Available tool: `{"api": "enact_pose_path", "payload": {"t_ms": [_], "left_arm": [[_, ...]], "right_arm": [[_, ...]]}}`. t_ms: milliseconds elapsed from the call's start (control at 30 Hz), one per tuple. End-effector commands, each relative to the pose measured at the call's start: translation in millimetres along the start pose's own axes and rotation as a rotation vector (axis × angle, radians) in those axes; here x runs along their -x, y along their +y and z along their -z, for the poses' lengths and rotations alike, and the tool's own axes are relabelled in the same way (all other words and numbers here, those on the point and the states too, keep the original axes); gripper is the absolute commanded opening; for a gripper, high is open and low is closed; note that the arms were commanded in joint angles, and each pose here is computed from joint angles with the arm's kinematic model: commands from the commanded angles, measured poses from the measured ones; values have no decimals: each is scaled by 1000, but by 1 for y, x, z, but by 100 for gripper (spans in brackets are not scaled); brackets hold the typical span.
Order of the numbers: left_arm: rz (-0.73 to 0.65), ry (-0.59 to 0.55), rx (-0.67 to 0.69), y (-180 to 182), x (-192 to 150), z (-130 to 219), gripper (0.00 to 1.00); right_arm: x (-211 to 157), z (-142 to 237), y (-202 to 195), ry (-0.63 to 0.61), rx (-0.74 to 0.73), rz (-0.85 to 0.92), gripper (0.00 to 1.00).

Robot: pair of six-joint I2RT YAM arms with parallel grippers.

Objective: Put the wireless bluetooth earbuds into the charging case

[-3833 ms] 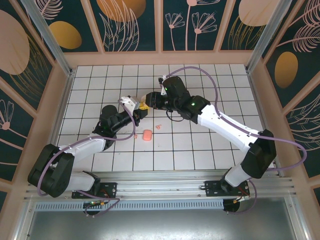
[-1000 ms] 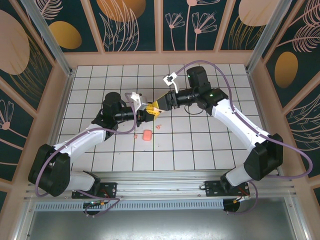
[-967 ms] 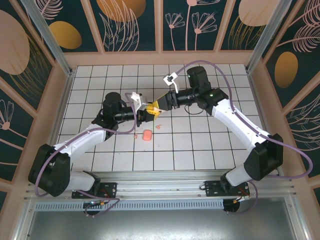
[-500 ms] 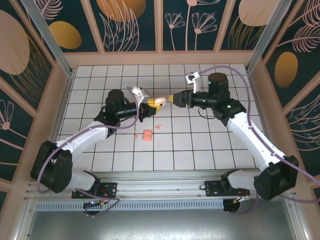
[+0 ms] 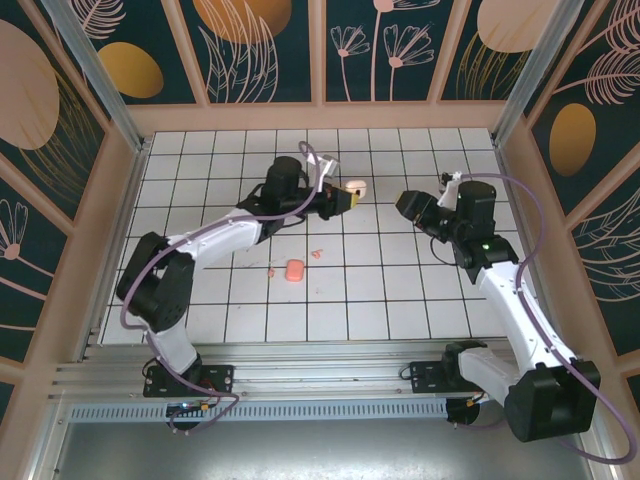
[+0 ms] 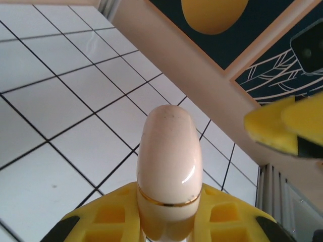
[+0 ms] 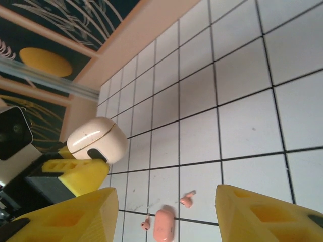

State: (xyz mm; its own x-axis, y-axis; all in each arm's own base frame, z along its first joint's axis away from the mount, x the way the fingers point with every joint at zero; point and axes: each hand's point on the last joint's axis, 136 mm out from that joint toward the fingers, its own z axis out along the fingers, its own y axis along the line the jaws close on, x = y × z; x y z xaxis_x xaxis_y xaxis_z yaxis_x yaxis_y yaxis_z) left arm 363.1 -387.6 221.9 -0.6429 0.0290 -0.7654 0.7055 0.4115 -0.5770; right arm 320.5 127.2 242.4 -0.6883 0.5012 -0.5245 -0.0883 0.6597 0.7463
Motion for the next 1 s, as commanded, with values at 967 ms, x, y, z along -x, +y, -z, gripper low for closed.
{"api": "enact_pose_path", "payload": {"t_ms": [967], "left_arm": [[578,277,143,52,-95,-137,13]], "right_arm": [[-3,16,-66,-25,-79,-114,54]]}}
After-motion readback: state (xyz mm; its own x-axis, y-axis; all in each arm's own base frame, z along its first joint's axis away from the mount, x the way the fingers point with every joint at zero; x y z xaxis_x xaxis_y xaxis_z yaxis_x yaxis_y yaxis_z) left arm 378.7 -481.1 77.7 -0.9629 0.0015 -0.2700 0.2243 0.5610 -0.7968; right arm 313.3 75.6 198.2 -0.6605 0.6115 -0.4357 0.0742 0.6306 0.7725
